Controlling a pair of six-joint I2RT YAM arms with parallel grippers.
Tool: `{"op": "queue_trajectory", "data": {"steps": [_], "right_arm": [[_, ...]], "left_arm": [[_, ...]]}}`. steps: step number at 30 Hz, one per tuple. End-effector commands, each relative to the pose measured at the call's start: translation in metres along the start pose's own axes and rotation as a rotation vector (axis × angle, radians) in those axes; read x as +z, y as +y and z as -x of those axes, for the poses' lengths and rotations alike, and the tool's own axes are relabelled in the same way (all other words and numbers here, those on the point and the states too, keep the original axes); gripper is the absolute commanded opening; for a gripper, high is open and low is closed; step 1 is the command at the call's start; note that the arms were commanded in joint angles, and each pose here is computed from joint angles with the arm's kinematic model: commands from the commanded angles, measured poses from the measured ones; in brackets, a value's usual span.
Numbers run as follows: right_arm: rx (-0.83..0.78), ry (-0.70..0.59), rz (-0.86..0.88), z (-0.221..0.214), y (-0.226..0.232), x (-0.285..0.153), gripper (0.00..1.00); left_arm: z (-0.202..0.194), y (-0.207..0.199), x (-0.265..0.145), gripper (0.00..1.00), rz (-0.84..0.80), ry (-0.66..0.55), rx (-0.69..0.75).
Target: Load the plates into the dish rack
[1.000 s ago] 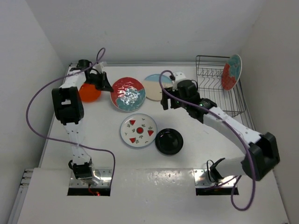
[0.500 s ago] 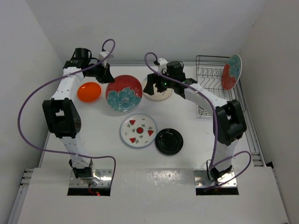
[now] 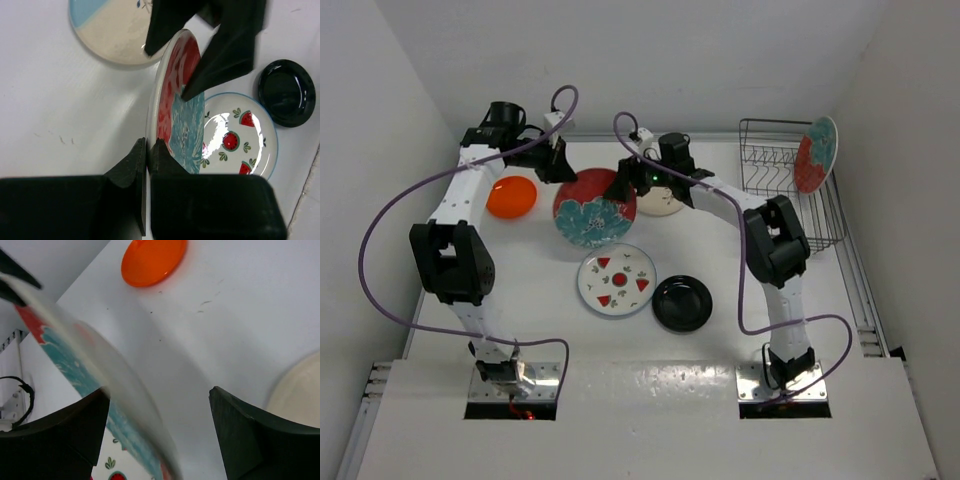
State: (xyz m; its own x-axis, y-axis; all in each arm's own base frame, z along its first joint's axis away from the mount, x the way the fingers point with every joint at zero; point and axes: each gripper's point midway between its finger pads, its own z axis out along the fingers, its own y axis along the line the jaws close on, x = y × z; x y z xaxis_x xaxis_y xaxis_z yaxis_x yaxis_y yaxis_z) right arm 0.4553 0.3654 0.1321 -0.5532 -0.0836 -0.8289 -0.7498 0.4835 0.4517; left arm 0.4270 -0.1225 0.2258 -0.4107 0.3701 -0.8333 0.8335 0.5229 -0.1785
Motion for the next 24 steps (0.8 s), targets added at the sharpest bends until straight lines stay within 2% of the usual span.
{"op": "queue_trajectory", "data": {"steps": [1, 4, 6, 7, 8, 9, 10, 11, 13, 14, 15, 17, 18, 19, 20, 21, 23, 24], "right_arm": [[-0.049, -0.057, 0.111, 0.02, 0.025, 0.018, 0.78], [-0.011, -0.062, 0.184, 0.021, 0.038, 0.016, 0.62], [-0.003, -0.076, 0.225, 0.027, 0.052, 0.008, 0.47], [0.0, -0.076, 0.231, 0.027, 0.053, 0.004, 0.32], [-0.021, -0.12, 0.25, 0.046, 0.069, -0.008, 0.08], [-0.034, -0.137, 0.244, 0.05, 0.072, -0.011, 0.04], [-0.012, -0.116, 0.232, 0.033, 0.068, -0.015, 0.01], [-0.072, -0.186, 0.233, 0.059, 0.085, -0.031, 0.0], [-0.07, -0.2, 0.202, 0.055, 0.082, -0.039, 0.0], [-0.101, -0.253, 0.175, 0.077, 0.093, -0.054, 0.0], [-0.103, -0.257, 0.153, 0.078, 0.092, -0.059, 0.0], [-0.117, -0.315, 0.069, 0.097, 0.086, -0.078, 0.0], [-0.15, -0.344, 0.035, 0.109, 0.086, -0.093, 0.0], [-0.16, -0.399, -0.051, 0.126, 0.081, -0.107, 0.0], [-0.153, -0.4, -0.1, 0.13, 0.077, -0.12, 0.0], [-0.179, -0.435, -0.17, 0.143, 0.064, -0.141, 0.0], [-0.158, -0.463, -0.312, 0.157, 0.04, -0.166, 0.0], [-0.156, -0.499, -0.467, 0.169, 0.01, -0.202, 0.0]], "left_arm": [[0.057, -0.044, -0.028, 0.0, -0.083, -0.164, 0.135], [0.059, -0.051, -0.026, 0.0, -0.088, -0.154, 0.143], [0.056, -0.046, -0.026, 0.0, -0.06, -0.138, 0.141], [0.061, -0.046, -0.028, 0.0, -0.055, -0.145, 0.152], [0.059, -0.042, -0.028, 0.0, -0.035, -0.132, 0.142], [0.061, -0.038, -0.028, 0.0, -0.023, -0.13, 0.146], [0.066, -0.037, -0.03, 0.0, -0.008, -0.134, 0.16], [0.068, -0.034, -0.032, 0.0, 0.01, -0.132, 0.157], [0.077, -0.021, -0.039, 0.0, 0.092, -0.117, 0.149], [0.075, -0.009, -0.039, 0.05, 0.125, -0.106, 0.108], [0.078, 0.001, -0.045, 0.16, 0.19, -0.092, 0.104], [0.092, 0.014, -0.059, 0.51, 0.277, -0.107, 0.078], [0.093, 0.024, -0.063, 0.79, 0.337, -0.095, 0.061], [0.105, 0.029, -0.071, 0.89, 0.378, -0.112, 0.065], [0.111, 0.036, -0.081, 0.98, 0.425, -0.132, 0.037], [0.111, 0.05, -0.095, 1.0, 0.513, -0.133, 0.015], [0.116, 0.069, -0.113, 1.0, 0.637, -0.146, -0.004], [0.118, 0.074, -0.124, 1.0, 0.699, -0.145, -0.001]]}}
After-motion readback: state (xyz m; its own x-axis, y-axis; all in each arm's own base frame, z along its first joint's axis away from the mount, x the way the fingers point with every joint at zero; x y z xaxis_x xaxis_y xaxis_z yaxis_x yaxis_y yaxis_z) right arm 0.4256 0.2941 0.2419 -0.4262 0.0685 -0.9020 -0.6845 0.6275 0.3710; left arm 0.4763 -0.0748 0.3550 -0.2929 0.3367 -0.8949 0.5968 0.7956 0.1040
